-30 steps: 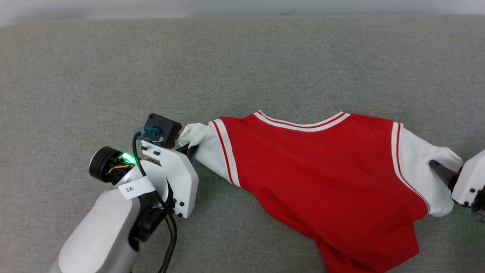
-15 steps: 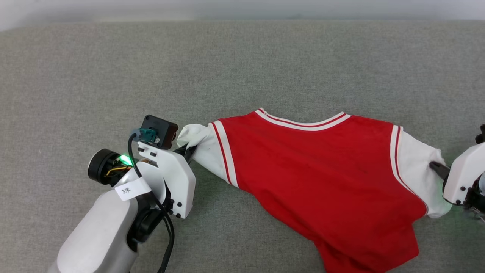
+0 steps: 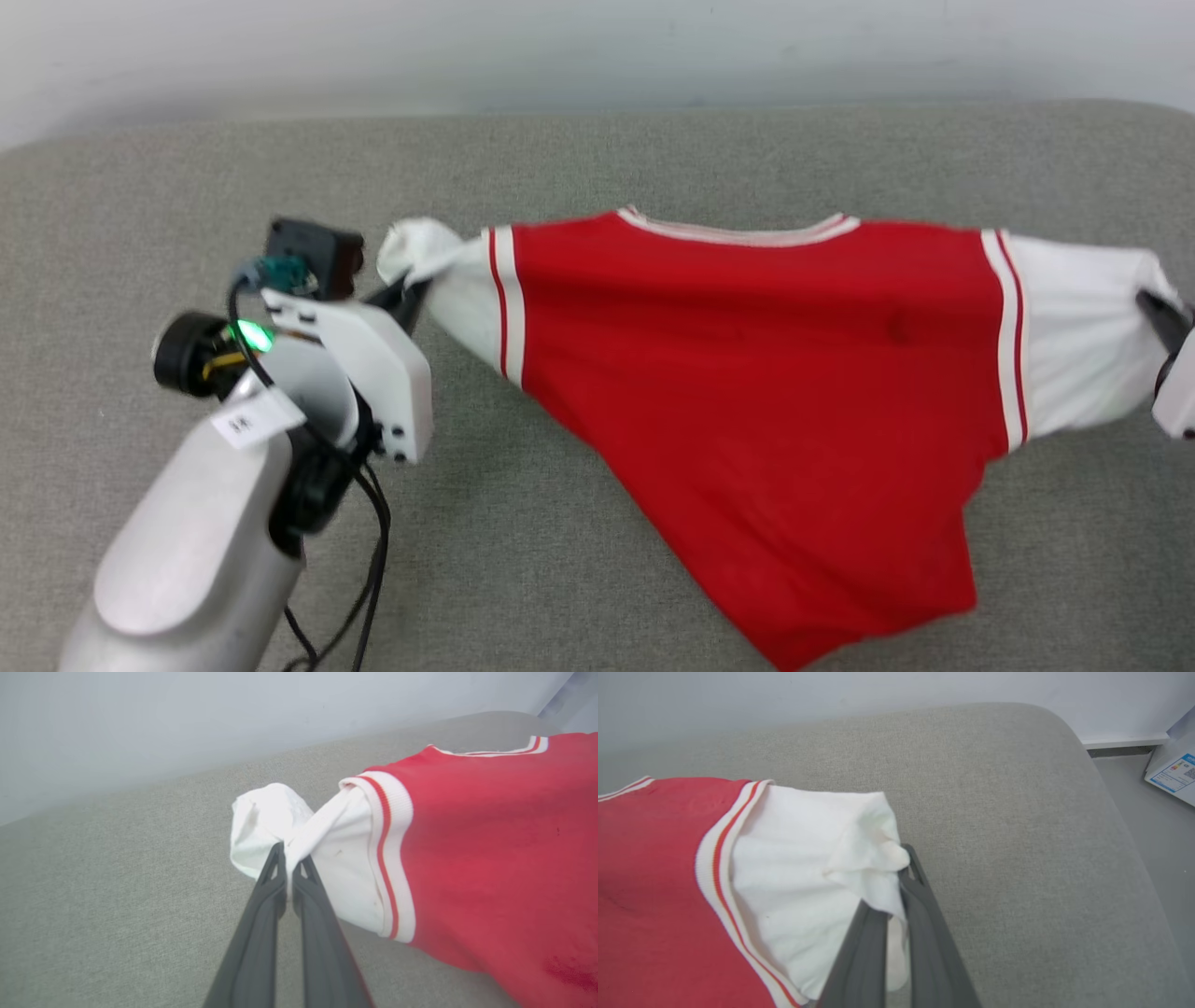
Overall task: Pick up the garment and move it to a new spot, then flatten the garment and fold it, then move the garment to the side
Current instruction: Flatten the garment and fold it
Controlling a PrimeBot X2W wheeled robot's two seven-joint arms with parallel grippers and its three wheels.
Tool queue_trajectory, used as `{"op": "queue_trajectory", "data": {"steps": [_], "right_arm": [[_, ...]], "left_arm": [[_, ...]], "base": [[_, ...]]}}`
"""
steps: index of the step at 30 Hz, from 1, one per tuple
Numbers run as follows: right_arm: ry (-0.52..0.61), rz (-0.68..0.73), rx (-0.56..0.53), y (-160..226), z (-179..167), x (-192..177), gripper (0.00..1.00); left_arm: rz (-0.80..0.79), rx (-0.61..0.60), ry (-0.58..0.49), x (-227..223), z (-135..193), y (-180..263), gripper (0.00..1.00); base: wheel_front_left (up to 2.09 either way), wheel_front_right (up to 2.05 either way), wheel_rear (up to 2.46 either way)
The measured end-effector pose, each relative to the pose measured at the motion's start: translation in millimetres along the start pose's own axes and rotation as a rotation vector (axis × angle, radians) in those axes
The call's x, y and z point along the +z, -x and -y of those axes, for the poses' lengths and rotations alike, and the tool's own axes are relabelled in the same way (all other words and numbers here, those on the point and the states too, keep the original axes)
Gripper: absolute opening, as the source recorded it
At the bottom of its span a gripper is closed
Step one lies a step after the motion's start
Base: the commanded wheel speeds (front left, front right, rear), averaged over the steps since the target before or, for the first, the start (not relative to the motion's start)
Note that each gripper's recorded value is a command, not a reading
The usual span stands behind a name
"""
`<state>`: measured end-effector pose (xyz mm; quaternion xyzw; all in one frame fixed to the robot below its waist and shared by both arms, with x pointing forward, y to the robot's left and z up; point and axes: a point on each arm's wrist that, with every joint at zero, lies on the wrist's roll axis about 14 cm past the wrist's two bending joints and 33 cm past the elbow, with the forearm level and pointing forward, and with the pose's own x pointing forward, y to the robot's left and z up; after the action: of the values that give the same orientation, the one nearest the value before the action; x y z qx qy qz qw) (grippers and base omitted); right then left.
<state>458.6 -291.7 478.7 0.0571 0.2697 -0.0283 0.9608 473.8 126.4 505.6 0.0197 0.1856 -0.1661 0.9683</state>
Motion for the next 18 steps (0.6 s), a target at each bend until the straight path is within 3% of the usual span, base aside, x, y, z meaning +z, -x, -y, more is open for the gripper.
{"op": "queue_trajectory", "data": {"steps": [11,18], "right_arm": [[0.061,0.289,0.052,2,-32,123,0.0],[0.11,0.506,0.094,-4,-62,212,0.0]], "left_arm": [[0.23,0.07,0.031,110,-37,-27,0.0],[0.407,0.173,-0.019,187,-77,-46,0.0]], "base": [[0.0,0.0,0.0],[0.0,0.0,0.0]]}}
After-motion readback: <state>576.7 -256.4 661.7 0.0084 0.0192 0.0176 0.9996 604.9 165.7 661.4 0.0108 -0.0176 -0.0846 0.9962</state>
